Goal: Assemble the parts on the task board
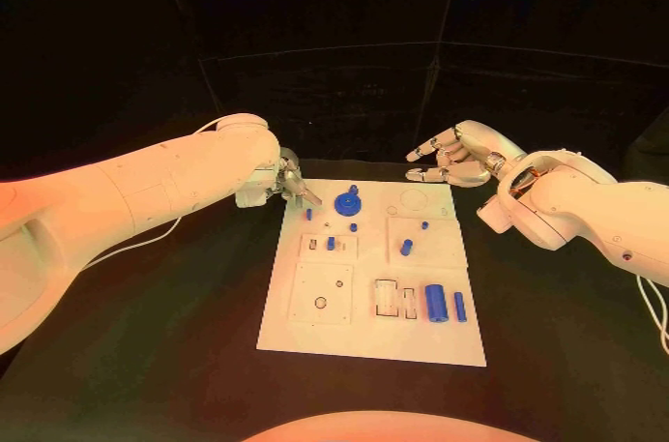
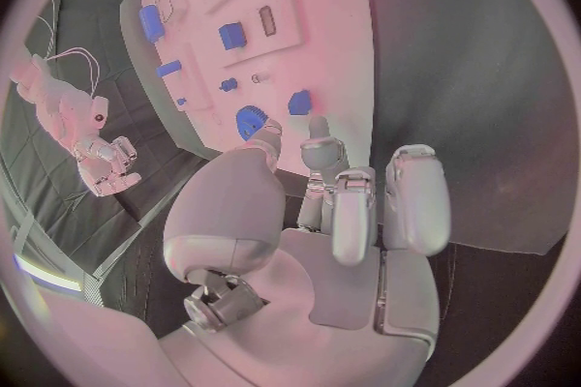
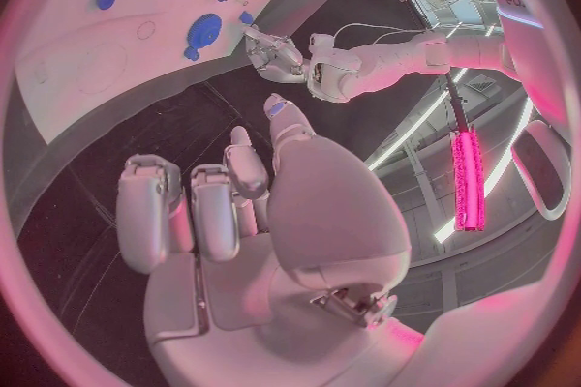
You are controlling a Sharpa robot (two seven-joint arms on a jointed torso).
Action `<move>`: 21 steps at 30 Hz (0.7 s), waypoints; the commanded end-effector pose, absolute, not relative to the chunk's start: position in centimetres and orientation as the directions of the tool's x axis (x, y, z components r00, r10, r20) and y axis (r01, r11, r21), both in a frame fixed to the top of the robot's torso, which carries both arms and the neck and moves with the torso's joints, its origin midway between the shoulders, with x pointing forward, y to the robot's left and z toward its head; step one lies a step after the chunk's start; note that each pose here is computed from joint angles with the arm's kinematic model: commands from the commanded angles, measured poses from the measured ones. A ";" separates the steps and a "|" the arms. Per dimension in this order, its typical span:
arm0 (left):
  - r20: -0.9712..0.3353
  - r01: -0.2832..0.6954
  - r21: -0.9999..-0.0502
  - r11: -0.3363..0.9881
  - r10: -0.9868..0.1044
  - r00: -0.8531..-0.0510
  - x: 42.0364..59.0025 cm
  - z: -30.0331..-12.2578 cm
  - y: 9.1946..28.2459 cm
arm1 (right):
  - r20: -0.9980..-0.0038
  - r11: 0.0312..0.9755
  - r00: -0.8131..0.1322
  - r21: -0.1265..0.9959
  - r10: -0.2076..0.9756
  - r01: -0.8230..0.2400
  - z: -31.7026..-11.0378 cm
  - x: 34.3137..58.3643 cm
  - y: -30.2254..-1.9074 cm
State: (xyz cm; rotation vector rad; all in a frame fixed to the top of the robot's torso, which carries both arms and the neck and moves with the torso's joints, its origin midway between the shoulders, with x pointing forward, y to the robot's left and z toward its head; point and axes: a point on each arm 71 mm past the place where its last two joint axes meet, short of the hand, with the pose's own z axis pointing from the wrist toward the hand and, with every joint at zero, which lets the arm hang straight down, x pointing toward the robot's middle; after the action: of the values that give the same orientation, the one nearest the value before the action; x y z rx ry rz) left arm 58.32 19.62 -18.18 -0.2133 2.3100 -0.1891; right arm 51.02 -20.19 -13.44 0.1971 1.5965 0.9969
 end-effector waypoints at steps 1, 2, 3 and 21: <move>-0.705 -0.070 -0.201 0.977 -0.193 -0.682 58.4 -18.3 19.4 | -0.730 0.617 -0.305 0.682 0.612 -0.393 -13.3 51.0 -20.0; -0.705 -0.069 -0.200 0.977 -0.193 -0.683 58.3 -18.4 19.4 | -0.730 0.617 -0.305 0.682 0.612 -0.394 -13.3 51.0 -20.0; -0.704 -0.069 -0.200 0.977 -0.192 -0.684 58.3 -18.5 19.4 | -0.730 0.616 -0.305 0.682 0.612 -0.394 -13.3 51.0 -20.0; -0.696 -0.061 -0.196 0.979 -0.183 -0.694 58.2 -19.2 18.9 | -0.729 0.615 -0.307 0.682 0.611 -0.395 -13.3 51.0 -19.9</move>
State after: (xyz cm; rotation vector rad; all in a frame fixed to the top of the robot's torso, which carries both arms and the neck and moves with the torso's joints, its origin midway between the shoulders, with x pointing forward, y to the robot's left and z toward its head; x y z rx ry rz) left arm 58.22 19.11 -19.29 -0.1869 2.3345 -0.1914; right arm 51.05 -20.04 -13.45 0.1949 1.5973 0.9997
